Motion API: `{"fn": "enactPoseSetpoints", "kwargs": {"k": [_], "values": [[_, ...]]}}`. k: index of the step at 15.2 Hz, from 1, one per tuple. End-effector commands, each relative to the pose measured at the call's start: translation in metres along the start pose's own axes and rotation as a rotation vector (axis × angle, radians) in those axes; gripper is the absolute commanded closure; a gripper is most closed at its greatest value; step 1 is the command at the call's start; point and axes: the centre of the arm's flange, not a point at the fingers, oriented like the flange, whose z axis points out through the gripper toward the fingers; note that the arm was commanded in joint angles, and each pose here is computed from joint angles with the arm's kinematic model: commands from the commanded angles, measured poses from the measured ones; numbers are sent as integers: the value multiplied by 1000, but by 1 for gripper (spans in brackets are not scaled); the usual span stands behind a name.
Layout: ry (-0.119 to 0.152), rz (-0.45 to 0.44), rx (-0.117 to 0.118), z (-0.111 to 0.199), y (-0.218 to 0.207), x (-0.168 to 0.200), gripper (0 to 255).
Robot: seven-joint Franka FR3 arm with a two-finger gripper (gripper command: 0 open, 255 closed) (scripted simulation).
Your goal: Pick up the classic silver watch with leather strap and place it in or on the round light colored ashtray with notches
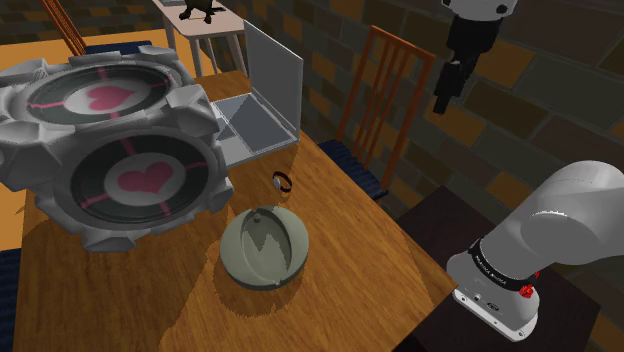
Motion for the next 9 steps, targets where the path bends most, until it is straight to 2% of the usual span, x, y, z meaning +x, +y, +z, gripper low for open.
{"fn": "enactPoseSetpoints", "kwargs": {"k": [1,9], "values": [[0,0,0,0,0,0,0],[26,-18,10,49,-64,62,0]]}}
